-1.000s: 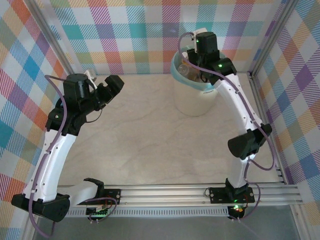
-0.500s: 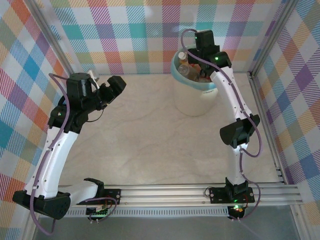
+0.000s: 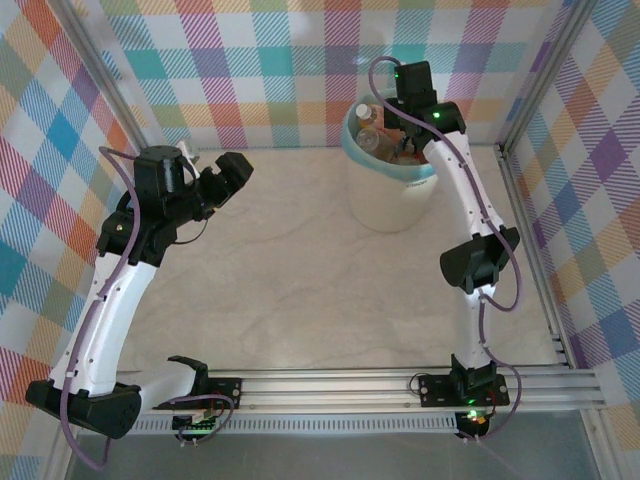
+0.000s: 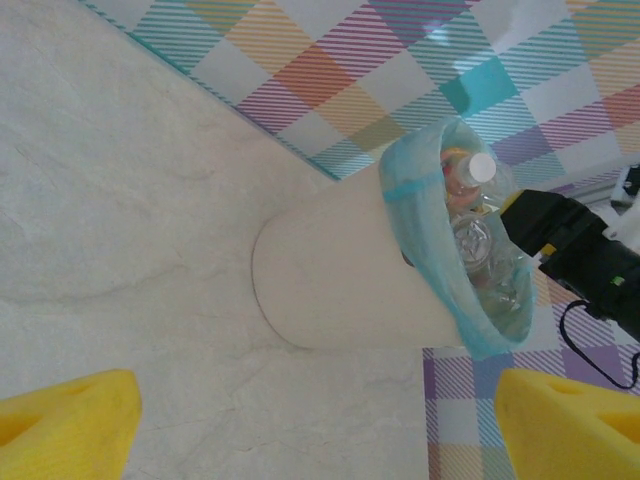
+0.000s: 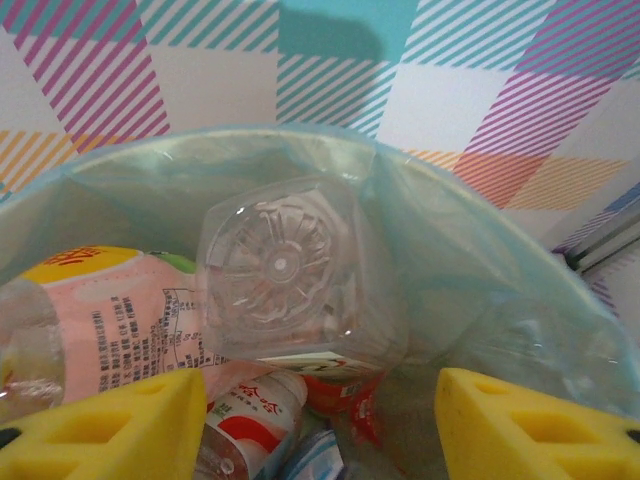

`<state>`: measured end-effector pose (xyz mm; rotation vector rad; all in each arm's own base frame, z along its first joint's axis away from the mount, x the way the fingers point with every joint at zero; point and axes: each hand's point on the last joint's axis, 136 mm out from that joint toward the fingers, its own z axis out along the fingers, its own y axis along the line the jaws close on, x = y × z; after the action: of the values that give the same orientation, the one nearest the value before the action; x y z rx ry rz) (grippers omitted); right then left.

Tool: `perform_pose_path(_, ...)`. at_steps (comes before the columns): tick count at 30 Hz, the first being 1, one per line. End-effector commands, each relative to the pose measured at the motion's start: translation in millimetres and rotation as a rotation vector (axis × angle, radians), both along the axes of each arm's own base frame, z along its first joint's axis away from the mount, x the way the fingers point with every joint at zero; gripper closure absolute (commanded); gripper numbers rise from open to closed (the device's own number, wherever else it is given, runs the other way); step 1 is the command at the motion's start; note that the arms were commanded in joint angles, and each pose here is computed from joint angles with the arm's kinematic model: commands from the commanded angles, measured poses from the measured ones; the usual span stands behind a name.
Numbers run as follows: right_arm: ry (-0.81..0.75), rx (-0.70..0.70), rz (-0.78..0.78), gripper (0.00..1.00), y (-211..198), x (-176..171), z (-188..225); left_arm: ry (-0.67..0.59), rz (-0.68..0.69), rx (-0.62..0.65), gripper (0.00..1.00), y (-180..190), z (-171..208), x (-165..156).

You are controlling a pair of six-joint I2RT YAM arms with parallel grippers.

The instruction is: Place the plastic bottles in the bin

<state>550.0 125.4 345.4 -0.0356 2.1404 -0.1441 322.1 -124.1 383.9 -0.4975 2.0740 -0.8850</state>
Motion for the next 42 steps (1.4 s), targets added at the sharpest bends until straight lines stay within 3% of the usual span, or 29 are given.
perform_pose_path(1,0.056,0.059,0.001,0.42,-0.8,10.6,-26.1,0.018,-0.026,0.024,0.09,-3.3,-8.1,-3.8)
perform_pose_path(8,0.079,0.109,0.021,0.47,1.5,9.1,-28.5,0.027,-0.021,0.024,0.09,-3.1,-10.7,-2.6)
perform_pose_path(11,0.033,0.145,0.036,0.46,3.6,3.2,-5.0,0.026,-0.020,0.021,0.09,-3.5,-9.3,-1.8)
perform_pose_path(16,-0.091,0.216,0.072,0.35,7.2,-17.2,55.2,0.006,-0.001,0.056,0.08,2.1,-5.1,0.2)
perform_pose_path(21,-0.139,0.269,0.123,0.32,8.8,-61.1,98.6,-0.046,0.056,0.224,0.04,23.2,-10.5,8.3)
perform_pose_path(26,-0.151,0.334,0.224,0.31,13.1,-118.1,98.3,-0.105,0.127,0.438,0.01,49.4,-37.2,20.9)
perform_pose_path(29,-0.259,0.370,0.260,0.32,1.7,-167.3,102.0,-0.124,0.155,0.555,0.00,62.8,-56.3,26.0)
perform_pose_path(32,-0.319,0.343,0.285,0.30,-12.8,-210.3,84.5,-0.143,0.180,0.655,0.00,74.3,-76.1,30.4)
perform_pose_path(35,-0.313,0.214,0.277,0.26,-31.7,-236.4,42.9,-0.196,0.219,0.693,0.00,81.0,-95.7,35.6)
perform_pose_path(39,-0.258,0.079,0.139,0.16,-67.4,-249.7,-29.5,-0.203,0.313,0.754,0.00,98.9,-130.8,36.6)
perform_pose_path(42,-0.245,0.058,0.103,0.16,-75.3,-251.1,-81.9,-0.193,0.394,0.821,0.00,116.4,-161.1,35.0)
